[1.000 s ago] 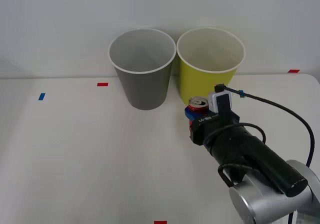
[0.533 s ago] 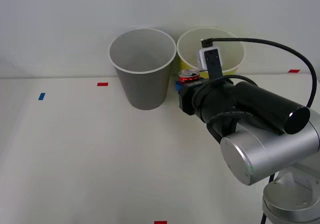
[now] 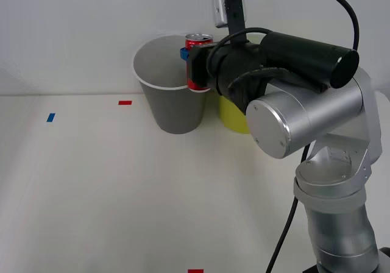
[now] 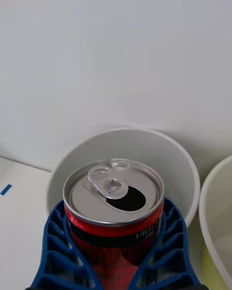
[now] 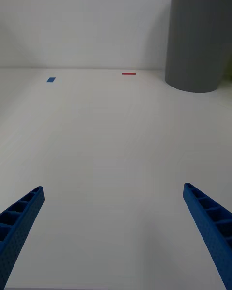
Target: Put cans in the gray bin and PET bottles in the light green bin.
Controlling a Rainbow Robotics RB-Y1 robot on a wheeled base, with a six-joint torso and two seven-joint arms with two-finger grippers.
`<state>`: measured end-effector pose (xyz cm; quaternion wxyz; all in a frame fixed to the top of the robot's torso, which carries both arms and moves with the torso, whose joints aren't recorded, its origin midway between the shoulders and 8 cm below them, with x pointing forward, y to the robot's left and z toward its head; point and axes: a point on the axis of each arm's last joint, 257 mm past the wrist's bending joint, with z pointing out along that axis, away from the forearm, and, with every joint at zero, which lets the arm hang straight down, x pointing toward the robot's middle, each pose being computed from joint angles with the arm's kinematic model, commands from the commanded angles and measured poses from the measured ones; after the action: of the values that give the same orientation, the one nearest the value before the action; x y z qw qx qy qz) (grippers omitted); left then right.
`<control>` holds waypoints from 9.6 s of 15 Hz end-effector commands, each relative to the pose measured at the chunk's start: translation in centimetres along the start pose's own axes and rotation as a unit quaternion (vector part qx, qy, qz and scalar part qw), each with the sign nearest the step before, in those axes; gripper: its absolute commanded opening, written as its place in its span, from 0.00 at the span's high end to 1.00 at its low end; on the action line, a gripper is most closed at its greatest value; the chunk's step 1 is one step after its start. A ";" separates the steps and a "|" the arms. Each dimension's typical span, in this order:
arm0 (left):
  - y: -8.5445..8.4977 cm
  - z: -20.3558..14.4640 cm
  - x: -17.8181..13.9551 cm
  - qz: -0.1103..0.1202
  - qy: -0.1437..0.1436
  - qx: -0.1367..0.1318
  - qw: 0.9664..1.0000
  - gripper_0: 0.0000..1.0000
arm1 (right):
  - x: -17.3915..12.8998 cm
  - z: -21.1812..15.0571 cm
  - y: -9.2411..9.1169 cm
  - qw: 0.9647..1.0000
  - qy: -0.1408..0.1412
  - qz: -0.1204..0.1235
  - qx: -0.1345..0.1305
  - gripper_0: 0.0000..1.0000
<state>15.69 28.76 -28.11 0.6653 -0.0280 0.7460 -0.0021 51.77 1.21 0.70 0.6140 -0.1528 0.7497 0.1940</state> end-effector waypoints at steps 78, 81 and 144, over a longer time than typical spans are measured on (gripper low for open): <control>0.0 0.0 0.0 0.000 0.000 0.000 1.000 0.00 | 32.1 -28.1 -14.7 0.979 -0.072 -0.018 0.190 0.00; 0.0 0.0 0.0 0.000 0.000 0.000 1.000 0.00 | 33.0 -29.7 -15.1 0.977 -0.060 -0.016 0.202 0.00; 0.0 0.0 0.0 0.000 0.000 0.000 1.000 0.00 | 35.3 -32.5 -15.0 0.976 -0.024 -0.004 0.216 0.00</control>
<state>15.69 28.76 -28.11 0.6654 -0.0280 0.7460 -0.0021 23.74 -27.23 -29.85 0.6514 -0.0145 0.7581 0.0284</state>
